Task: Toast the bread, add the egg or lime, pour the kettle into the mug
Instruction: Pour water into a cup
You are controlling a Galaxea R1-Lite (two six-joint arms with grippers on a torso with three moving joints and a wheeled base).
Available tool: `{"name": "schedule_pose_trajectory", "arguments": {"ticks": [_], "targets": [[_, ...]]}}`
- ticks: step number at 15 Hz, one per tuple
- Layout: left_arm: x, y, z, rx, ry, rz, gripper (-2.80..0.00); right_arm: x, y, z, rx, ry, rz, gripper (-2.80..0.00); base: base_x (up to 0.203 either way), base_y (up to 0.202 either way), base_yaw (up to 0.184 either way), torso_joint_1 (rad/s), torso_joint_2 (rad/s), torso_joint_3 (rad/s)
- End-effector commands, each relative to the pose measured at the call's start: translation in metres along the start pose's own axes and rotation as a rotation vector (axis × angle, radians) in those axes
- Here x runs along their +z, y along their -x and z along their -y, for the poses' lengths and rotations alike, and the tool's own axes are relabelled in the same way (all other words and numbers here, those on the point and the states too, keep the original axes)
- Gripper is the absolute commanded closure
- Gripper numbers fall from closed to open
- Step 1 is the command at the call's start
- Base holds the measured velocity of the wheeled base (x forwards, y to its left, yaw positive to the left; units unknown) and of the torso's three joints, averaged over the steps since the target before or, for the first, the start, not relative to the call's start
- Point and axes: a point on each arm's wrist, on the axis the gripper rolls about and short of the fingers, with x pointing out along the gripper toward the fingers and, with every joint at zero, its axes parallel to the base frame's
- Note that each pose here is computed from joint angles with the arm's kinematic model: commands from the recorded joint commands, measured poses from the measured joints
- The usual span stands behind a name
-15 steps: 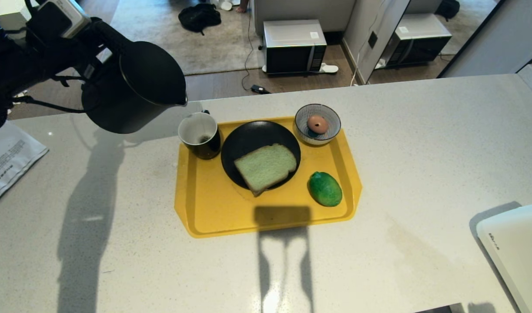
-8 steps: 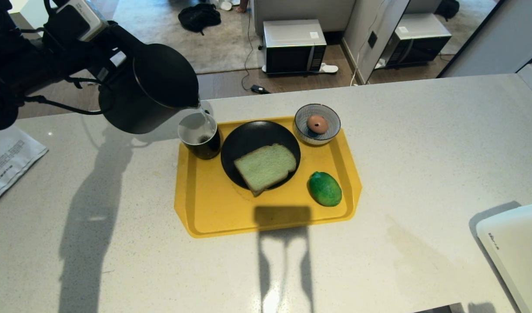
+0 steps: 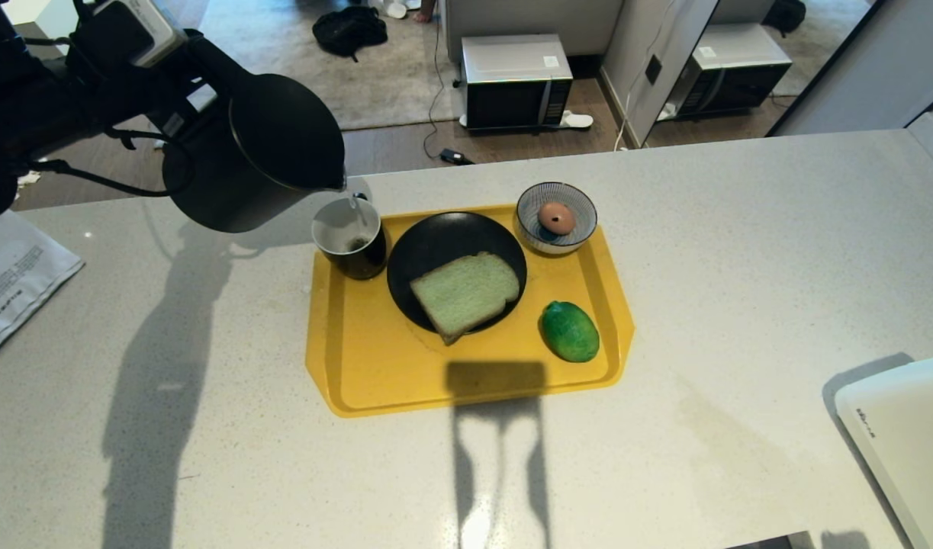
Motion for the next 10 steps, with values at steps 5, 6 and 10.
{"name": "schedule_pose_trajectory", "arguments": {"ticks": [5,6,10], "targets": [[0.0013,0.0038,-0.0025,-0.016,-0.039,-0.014,0.0,0.0,0.0,0.0,0.0,0.001,-0.001,0.0,0.0,0.0,0.0,0.0,0.0,0.0],[0.0009,0.0038,-0.002,-0.019,-0.04,-0.016,0.0,0.0,0.0,0.0,0.0,0.001,-0.001,0.0,0.0,0.0,0.0,0.0,0.0,0.0],[-0.0019,0.0057,-0.0011,-0.043,-0.07,-0.037,0.0,0.0,0.0,0.0,0.0,0.001,-0.001,0.0,0.0,0.0,0.0,0.0,0.0,0.0]]}}
